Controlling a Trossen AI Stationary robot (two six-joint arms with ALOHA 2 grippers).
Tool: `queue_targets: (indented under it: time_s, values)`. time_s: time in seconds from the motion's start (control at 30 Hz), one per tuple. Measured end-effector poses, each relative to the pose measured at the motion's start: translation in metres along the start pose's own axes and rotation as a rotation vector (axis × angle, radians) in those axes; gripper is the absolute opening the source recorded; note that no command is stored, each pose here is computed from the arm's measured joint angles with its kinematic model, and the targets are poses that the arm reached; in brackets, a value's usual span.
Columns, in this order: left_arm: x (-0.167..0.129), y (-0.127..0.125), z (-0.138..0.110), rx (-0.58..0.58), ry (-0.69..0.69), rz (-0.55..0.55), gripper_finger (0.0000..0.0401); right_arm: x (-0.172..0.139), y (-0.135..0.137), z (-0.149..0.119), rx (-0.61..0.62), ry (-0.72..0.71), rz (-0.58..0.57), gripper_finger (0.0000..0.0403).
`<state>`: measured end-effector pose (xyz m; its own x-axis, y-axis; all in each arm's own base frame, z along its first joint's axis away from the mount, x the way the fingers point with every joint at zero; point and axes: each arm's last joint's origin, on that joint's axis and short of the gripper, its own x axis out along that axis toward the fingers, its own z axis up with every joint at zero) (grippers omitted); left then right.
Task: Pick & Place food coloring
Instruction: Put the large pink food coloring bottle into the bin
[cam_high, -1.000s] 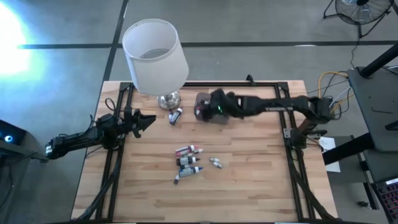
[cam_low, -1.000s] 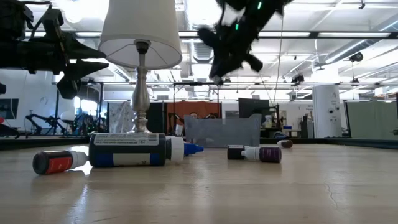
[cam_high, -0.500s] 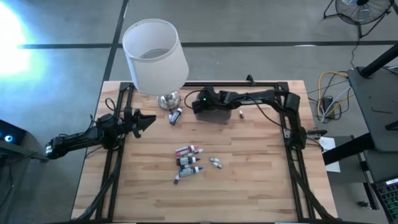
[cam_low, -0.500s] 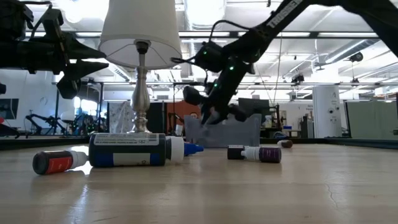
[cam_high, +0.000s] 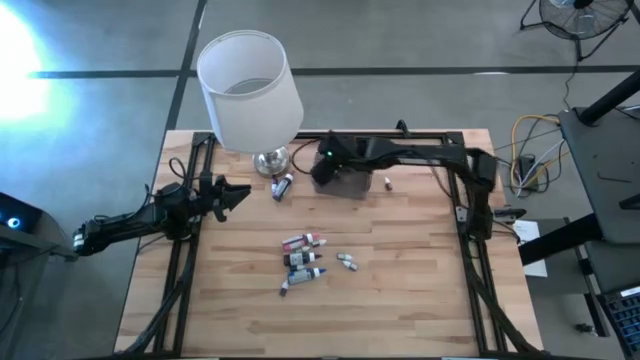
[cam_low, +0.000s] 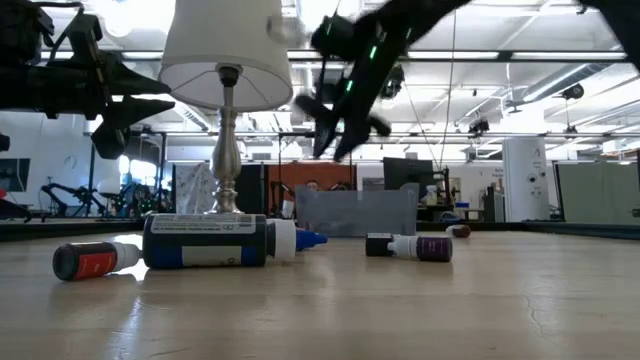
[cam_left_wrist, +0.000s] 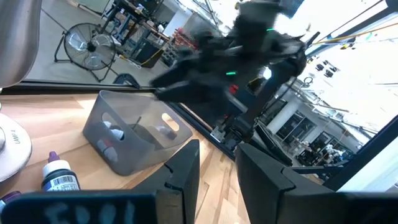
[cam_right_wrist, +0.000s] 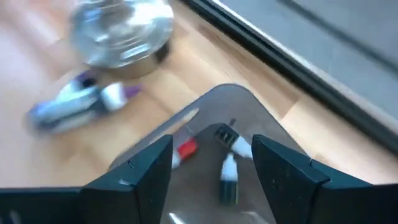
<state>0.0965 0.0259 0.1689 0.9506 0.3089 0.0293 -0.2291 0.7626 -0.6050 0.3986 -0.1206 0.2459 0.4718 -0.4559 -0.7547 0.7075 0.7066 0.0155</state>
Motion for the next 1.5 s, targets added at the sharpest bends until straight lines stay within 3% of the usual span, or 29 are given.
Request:
queue_targets:
  time_s: [0.13,0.3,0.37,0.5,0.67,1.07,1.5]
  values:
    - [0.0,0.0,0.0,0.0,0.001,0.0,0.0085,-0.054,0.02,-0.024,-0.203,0.094,0.033,0.0218]
    - [0.0,0.0,0.0,0.0,0.0,0.0,0.0085,-0.092,0.059,-0.092,-0.426,0.275,0.088,0.0209]
    - [0.0,0.0,0.0,0.0,0.0,0.0,0.0085,-0.098,0.074,-0.118,-0.46,0.306,0.106,0.0207]
    - [0.0,0.0,0.0,0.0,0.0,0.0,0.0085,-0.092,0.089,-0.159,-0.415,0.397,0.085,0.0202]
    - [0.0,0.0,0.0,0.0,0.0,0.0,0.0085,-0.079,0.106,-0.194,-0.44,0.453,0.092,0.0194]
    - [0.0,0.0,0.0,0.0,0.0,0.0,0.0085,-0.048,0.126,-0.212,-0.479,0.438,0.153,0.0173]
    - [0.0,0.0,0.0,0.0,0.0,0.0,0.0085,-0.047,0.128,-0.206,-0.46,0.417,0.183,0.0167]
